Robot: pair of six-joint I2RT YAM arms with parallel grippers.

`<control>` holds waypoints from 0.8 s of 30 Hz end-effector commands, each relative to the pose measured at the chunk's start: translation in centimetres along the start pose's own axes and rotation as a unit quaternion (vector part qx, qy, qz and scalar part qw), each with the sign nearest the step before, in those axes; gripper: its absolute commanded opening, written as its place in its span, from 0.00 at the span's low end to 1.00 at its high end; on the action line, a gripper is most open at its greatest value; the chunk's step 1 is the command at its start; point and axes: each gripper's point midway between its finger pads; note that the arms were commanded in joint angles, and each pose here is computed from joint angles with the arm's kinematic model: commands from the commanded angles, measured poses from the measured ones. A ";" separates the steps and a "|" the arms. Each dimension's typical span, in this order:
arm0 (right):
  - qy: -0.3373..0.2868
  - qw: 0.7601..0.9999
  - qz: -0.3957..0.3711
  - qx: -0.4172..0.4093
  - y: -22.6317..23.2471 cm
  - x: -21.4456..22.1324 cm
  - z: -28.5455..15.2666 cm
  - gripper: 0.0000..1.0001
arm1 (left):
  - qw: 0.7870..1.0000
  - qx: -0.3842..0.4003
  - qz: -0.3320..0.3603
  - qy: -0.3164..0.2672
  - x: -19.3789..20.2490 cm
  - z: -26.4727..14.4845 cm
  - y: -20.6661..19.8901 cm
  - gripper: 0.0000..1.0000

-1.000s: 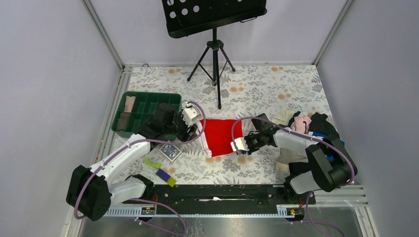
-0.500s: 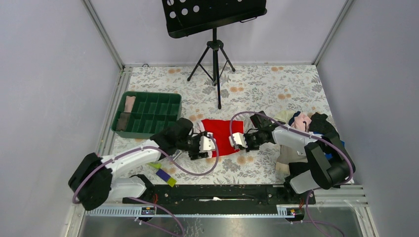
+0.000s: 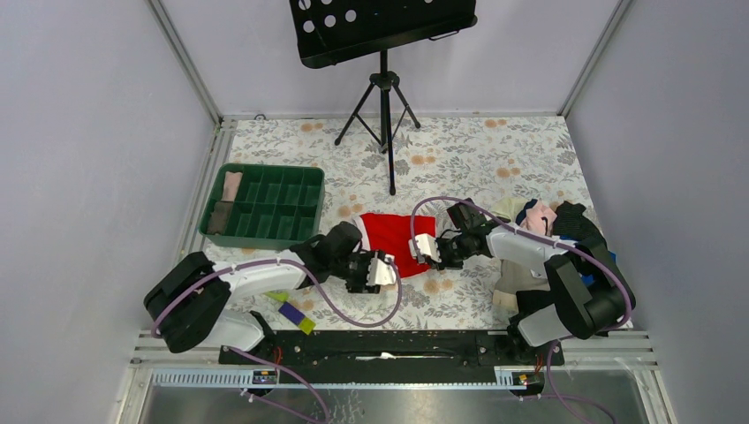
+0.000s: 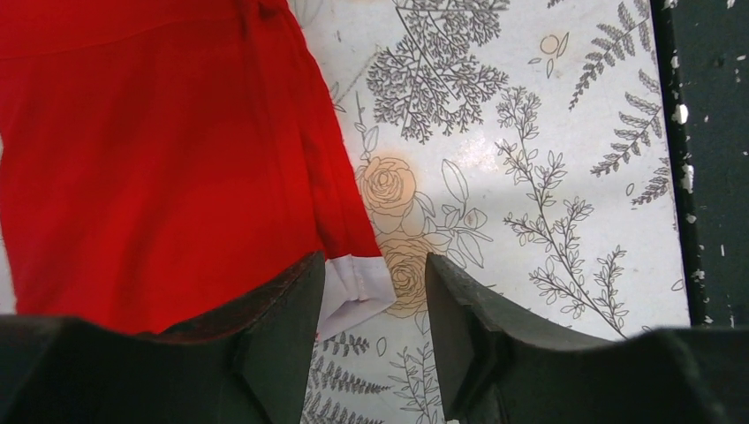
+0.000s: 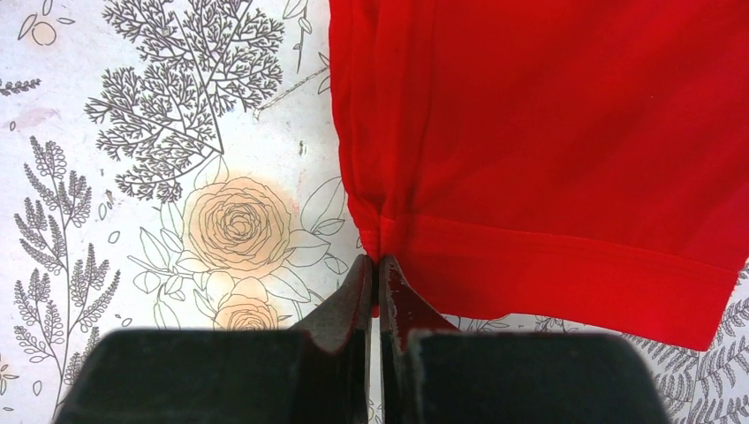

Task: Roll the underwear
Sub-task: Fold the underwear at the center of the board.

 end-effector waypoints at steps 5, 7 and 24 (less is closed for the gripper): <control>0.004 1.000 0.020 -0.013 1.2 0.2 0.0 0.00 | 0.999 -0.029 0.035 0.027 0.0 1.3 1.4 0.51; 0.002 1.000 0.022 -0.013 1.2 0.1 0.0 0.00 | 0.998 -0.034 0.043 0.035 0.2 1.4 1.6 0.51; -0.002 0.999 0.039 -0.006 1.6 0.0 0.0 0.00 | 0.998 -0.035 0.048 0.031 0.0 0.7 2.1 0.56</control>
Point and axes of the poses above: each gripper's point midway between its finger pads, its own z axis out along the fingers, its own y axis along the line the jaws close on, x = y × z, and after that the axes turned 4 degrees about -z, right-handed
